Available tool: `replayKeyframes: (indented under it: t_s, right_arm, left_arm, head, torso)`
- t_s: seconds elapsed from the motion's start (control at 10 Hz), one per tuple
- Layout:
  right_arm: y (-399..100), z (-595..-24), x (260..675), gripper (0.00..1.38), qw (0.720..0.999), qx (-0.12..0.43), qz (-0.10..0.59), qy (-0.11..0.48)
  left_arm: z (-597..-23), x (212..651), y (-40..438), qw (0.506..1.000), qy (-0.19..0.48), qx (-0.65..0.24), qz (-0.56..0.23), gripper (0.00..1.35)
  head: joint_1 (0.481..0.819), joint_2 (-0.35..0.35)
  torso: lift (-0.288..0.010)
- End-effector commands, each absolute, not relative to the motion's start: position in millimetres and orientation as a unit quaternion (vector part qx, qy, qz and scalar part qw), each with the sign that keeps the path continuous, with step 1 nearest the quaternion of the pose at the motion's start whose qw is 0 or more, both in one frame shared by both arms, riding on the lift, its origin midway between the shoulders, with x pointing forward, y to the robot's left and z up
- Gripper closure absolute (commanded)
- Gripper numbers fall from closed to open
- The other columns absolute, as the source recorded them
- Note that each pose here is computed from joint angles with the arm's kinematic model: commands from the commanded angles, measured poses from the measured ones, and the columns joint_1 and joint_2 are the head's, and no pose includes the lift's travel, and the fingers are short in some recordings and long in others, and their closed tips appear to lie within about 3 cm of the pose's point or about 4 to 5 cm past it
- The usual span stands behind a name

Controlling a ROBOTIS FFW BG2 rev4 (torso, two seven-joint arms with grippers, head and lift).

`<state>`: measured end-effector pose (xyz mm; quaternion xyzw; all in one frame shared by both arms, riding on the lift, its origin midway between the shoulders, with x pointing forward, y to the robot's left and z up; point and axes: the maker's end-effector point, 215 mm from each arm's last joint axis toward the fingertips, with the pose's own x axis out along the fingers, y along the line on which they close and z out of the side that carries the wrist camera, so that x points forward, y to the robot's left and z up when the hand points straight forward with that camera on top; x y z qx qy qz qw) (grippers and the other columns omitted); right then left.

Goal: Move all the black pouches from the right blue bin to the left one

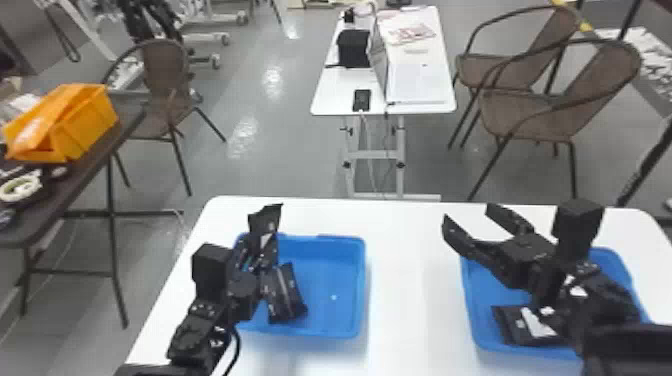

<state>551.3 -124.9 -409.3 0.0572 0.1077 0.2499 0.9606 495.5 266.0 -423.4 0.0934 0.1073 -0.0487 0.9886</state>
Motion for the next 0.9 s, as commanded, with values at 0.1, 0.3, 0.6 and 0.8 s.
replayKeyframes:
  t_s: [0.1, 0.3, 0.6, 0.8]
  right_arm:
    - [-126.7, -411.2, 551.1, 0.25, 0.96, 0.057, 0.25, 0.11]
    - [-130.1, -411.6, 550.3, 0.25, 0.961, 0.052, 0.247, 0.11]
    - [-158.7, -423.6, 538.3, 0.25, 0.97, 0.04, 0.207, 0.123]
    - [-192.6, -454.7, 512.5, 0.25, 0.971, 0.044, 0.167, 0.166]
  left_arm:
    - [-399.0, 495.5, 271.7, 0.997, 0.052, 0.036, -0.04, 0.02]
    - [-354.3, 499.3, 275.7, 0.999, -0.016, 0.0, -0.031, 0.3]
    - [-310.5, 484.4, 299.3, 0.997, -0.071, -0.028, 0.015, 0.35]
    - [-305.8, 481.5, 301.3, 0.995, -0.077, -0.05, 0.026, 0.37]
  head:
    - [0.695, 0.15]
    - [0.695, 0.151]
    - [0.695, 0.159]
    - [0.695, 0.153]
  torso:
    - [0.01]
    - [0.01]
    - [0.01]
    - [0.01]
